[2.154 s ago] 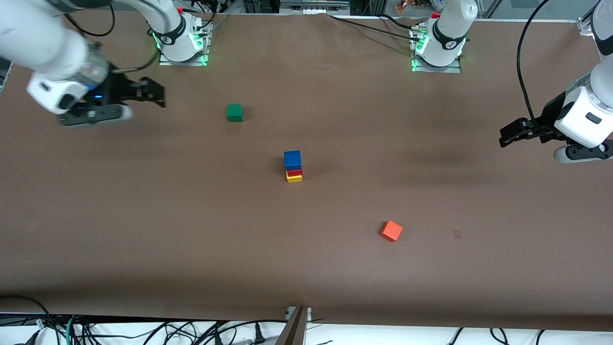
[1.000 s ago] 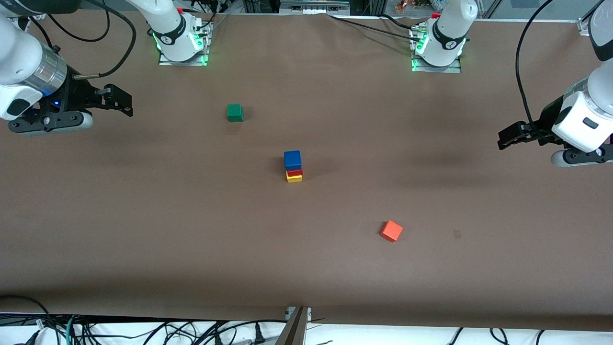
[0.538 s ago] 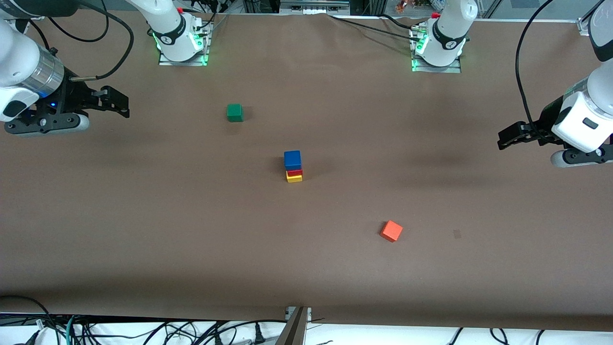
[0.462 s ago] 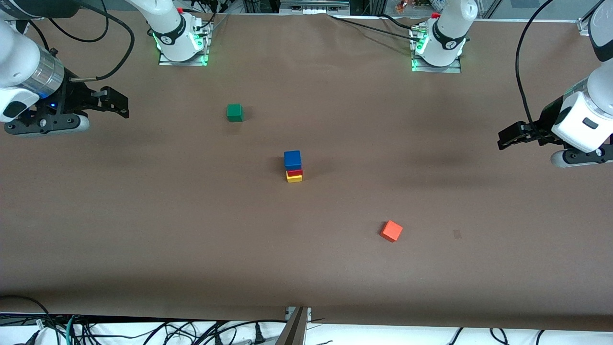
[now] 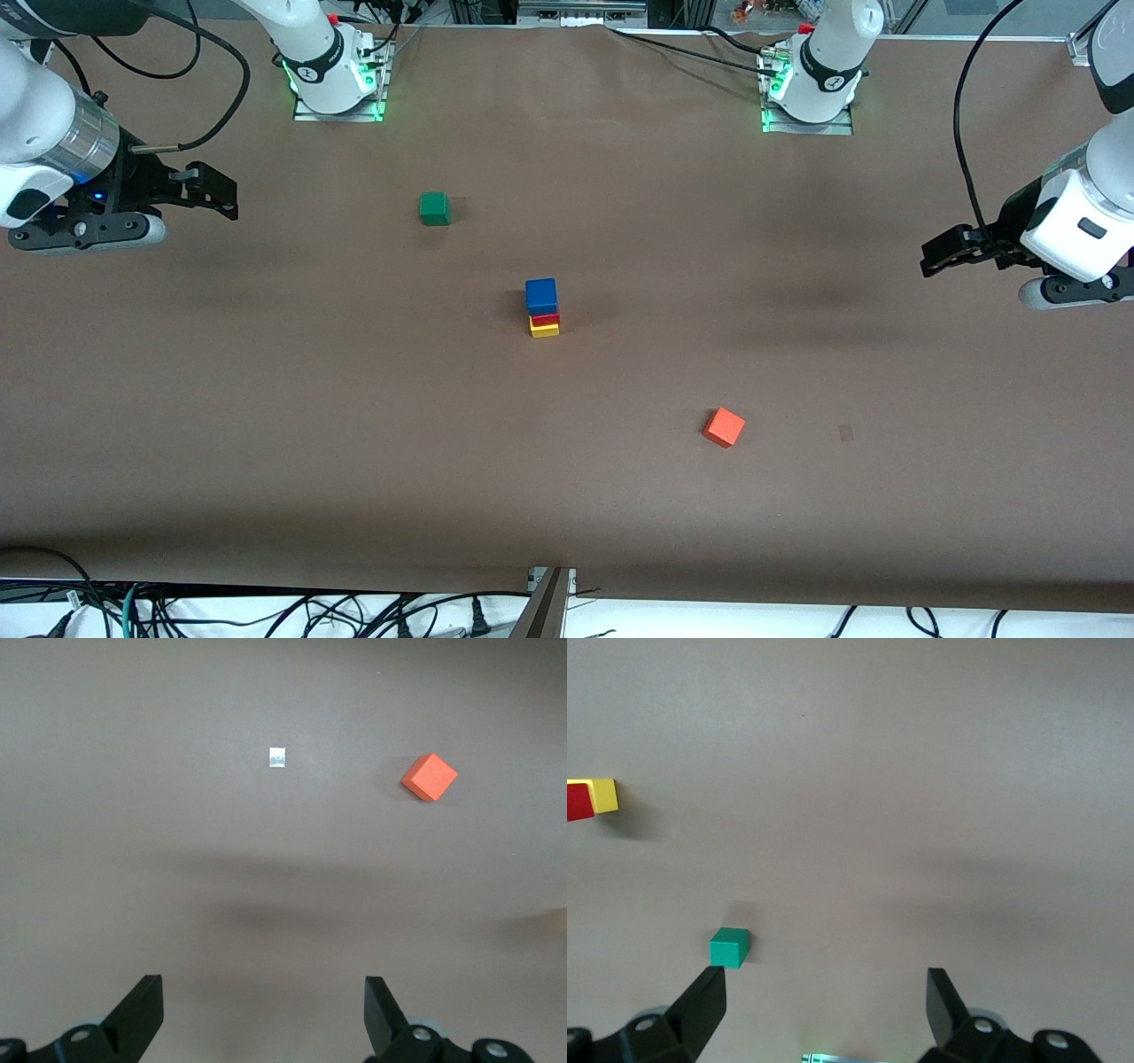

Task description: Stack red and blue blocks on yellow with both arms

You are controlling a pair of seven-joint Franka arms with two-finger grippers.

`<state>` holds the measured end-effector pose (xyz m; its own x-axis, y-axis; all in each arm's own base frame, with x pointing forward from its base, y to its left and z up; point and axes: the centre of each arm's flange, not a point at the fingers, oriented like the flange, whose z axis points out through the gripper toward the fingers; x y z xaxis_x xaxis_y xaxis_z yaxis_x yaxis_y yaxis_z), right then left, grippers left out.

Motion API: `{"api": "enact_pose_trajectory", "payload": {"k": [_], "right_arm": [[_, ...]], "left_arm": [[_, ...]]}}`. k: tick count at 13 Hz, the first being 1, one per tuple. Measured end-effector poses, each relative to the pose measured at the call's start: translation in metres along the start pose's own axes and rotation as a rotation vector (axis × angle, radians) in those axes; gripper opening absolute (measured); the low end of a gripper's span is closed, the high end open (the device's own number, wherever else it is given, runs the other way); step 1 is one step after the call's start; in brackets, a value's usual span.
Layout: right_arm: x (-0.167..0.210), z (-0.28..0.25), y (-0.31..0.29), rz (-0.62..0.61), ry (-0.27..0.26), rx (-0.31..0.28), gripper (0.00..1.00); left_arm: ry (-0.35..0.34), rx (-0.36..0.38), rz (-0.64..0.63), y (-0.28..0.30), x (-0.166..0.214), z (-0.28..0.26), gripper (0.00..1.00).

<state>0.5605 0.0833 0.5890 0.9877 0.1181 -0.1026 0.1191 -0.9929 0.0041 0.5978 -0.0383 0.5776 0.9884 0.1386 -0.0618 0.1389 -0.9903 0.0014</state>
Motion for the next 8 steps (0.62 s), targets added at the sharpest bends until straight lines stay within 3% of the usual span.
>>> {"api": "enact_pose_trajectory", "payload": {"k": [8], "right_arm": [[0.0002, 0.0003, -0.001, -0.003, 0.0, -0.006, 1.0]], "left_arm": [[0.0, 0.0, 0.0, 0.0001, 0.0, 0.0001, 1.0]]}}
